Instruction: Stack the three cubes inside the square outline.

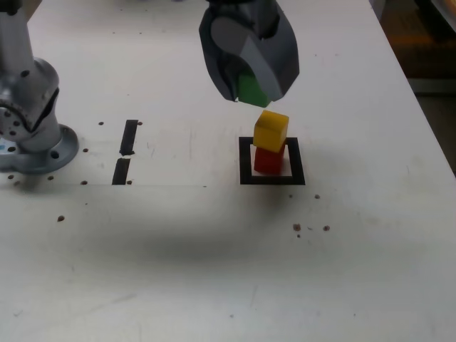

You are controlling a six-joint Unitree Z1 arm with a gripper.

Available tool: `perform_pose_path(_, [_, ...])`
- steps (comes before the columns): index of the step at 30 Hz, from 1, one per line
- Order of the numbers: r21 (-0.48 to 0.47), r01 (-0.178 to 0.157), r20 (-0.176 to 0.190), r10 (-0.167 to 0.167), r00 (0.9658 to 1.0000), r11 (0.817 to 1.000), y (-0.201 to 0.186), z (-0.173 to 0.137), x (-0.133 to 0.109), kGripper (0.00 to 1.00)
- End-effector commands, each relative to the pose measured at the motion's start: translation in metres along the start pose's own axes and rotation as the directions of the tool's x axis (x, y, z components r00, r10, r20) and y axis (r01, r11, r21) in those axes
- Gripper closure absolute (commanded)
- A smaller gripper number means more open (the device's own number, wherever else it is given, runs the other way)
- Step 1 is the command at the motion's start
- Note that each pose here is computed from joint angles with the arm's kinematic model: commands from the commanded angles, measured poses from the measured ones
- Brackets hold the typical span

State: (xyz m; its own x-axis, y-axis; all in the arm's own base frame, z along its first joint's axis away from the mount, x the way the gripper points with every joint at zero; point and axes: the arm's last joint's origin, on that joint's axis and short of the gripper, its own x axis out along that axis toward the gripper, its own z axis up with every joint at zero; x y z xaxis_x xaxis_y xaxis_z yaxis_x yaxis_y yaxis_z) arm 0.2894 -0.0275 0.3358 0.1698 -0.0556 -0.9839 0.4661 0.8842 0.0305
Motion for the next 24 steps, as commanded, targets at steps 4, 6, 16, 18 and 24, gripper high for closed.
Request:
perform_pose_path(4, [0.008, -0.006, 0.034, 0.005, 0.9994, 1.0, 0.003, 0.008, 0.012, 1.0])
perform_pose_path(6, [0.01, -0.013, 0.048, 0.013, 0.9988, 1.0, 0.005, 0.012, 0.015, 1.0])
perform_pose_path(16, [-0.009, -0.038, 0.033, 0.038, 0.9987, 0.999, 0.012, 0.008, 0.021, 1.0])
perform_pose_path(18, [-0.012, -0.039, 0.029, 0.039, 0.9988, 0.999, 0.012, 0.007, 0.022, 1.0])
perform_pose_path(24, [-0.013, -0.045, 0.038, 0.046, 0.9982, 0.999, 0.013, 0.007, 0.027, 1.0])
